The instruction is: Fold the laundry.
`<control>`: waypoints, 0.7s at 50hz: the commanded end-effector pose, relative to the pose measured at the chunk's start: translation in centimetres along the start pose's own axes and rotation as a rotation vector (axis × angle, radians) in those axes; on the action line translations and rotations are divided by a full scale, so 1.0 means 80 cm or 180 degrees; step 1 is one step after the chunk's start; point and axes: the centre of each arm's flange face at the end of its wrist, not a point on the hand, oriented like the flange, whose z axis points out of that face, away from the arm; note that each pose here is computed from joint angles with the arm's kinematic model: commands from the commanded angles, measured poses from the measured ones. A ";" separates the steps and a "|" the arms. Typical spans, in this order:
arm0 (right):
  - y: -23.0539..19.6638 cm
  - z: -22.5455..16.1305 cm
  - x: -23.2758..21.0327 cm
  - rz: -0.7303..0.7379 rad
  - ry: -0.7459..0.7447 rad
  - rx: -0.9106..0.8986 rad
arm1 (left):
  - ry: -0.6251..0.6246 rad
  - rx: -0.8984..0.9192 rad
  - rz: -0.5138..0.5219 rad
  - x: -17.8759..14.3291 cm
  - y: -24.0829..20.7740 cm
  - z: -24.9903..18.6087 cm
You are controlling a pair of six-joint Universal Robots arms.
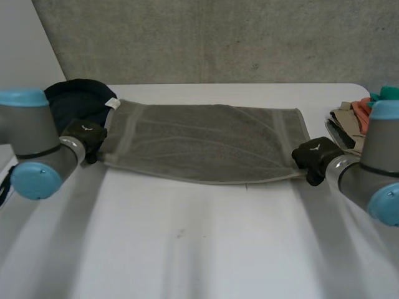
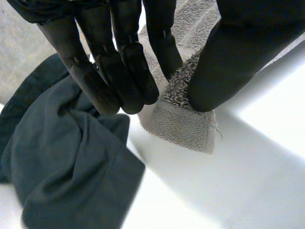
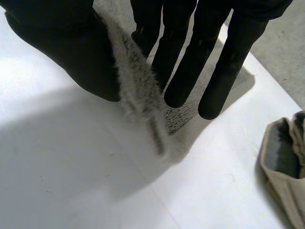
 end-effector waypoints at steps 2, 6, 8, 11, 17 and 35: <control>-0.012 -0.055 0.022 -0.0001 -0.0346 -0.0356 | 0.0270 -0.0609 0.0186 -0.013 0.010 -0.097; 0.000 -0.081 0.031 -0.0357 -0.0657 -0.0712 | 0.0572 -0.0887 0.0451 -0.009 0.027 -0.142; 0.005 -0.094 0.033 -0.0576 -0.0841 -0.0859 | 0.0760 -0.1032 0.0659 -0.003 0.040 -0.159; 0.010 -0.099 0.032 -0.0740 -0.0979 -0.0970 | 0.0844 -0.1131 0.0838 -0.003 0.051 -0.163; 0.010 -0.076 0.036 -0.0733 -0.0811 -0.0845 | 0.0576 -0.0943 0.0983 -0.011 0.032 -0.144; -0.032 0.094 0.059 -0.0348 0.0735 0.0626 | -0.0593 -0.0030 0.0245 -0.002 -0.066 0.024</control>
